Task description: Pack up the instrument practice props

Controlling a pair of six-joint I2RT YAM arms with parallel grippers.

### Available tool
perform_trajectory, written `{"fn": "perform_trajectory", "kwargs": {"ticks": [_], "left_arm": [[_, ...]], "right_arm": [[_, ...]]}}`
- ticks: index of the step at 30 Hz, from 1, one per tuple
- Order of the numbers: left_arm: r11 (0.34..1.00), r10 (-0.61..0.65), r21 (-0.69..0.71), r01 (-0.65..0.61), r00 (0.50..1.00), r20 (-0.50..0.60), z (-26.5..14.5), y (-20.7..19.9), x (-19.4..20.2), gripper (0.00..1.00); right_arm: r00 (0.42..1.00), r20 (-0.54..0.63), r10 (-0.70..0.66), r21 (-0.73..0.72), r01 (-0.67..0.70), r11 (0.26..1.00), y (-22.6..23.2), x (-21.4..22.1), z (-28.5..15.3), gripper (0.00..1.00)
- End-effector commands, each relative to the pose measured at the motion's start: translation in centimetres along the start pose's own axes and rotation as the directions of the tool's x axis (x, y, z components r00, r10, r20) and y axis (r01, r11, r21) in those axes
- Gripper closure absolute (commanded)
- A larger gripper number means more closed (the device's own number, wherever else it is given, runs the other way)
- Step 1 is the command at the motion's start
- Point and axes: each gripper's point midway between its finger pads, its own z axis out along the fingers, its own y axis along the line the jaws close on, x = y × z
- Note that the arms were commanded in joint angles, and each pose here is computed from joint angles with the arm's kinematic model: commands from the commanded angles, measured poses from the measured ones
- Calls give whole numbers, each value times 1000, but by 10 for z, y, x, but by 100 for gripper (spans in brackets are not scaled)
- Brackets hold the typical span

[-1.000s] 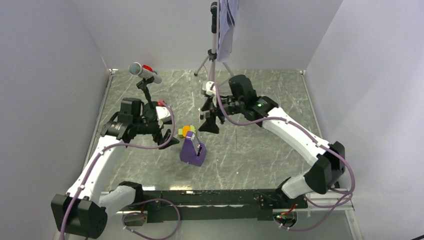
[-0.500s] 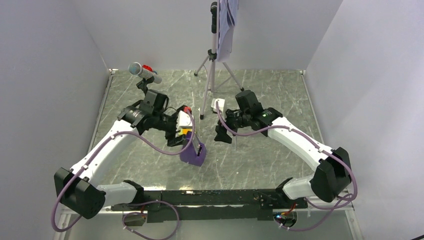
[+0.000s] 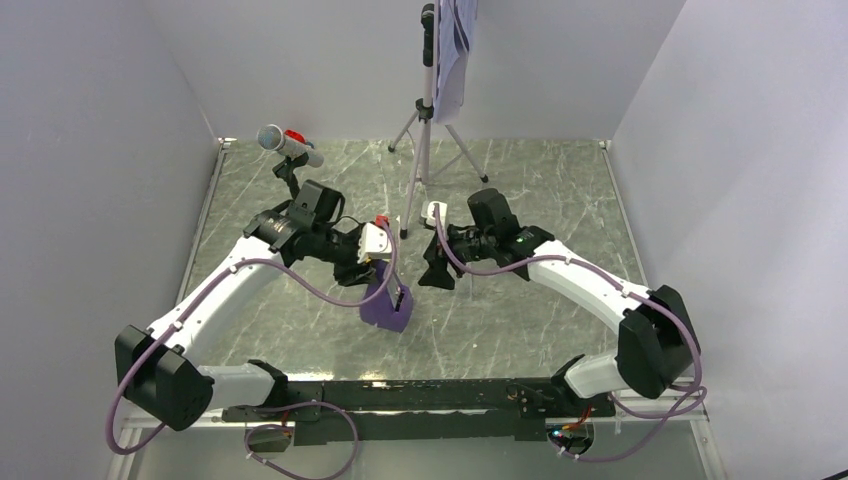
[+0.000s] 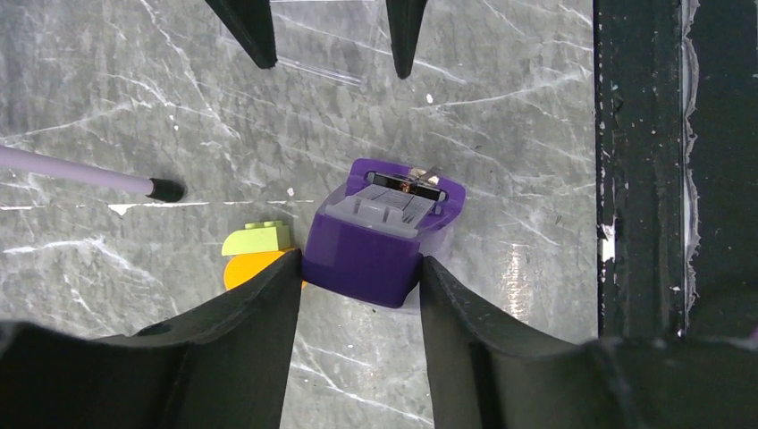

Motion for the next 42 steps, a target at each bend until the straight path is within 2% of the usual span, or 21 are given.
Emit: {"fn": "perform_trajectory", "kwargs": {"ticks": [1, 7, 11, 16, 21, 34, 42], "left_arm": [[1000, -30, -6, 30, 999, 44, 6, 3, -7, 54], [992, -117, -33, 119, 991, 64, 10, 2, 4, 80], [980, -184, -59, 191, 977, 106, 7, 9, 6, 90], [963, -225, -123, 240, 967, 122, -1, 20, 16, 95], [955, -248, -130, 266, 959, 139, -2, 23, 20, 98], [938, -303, -117, 325, 937, 172, 3, 26, 20, 99], [938, -306, -114, 327, 937, 169, 3, 27, 20, 99]], "right_arm": [[993, 97, -68, 19, 66, 998, -8, -20, 6, 31], [989, 102, -106, -21, 108, 994, -2, -9, 17, 35], [989, 104, -101, -58, 107, 992, 3, -6, 27, 39], [986, 90, -142, -87, 150, 985, 11, 7, 34, 40], [987, 100, -125, -78, 133, 988, 9, 7, 38, 42], [992, 99, -83, -110, 94, 989, 18, -13, 58, 54], [992, 96, -81, -47, 85, 995, 6, -21, 59, 53]]}}
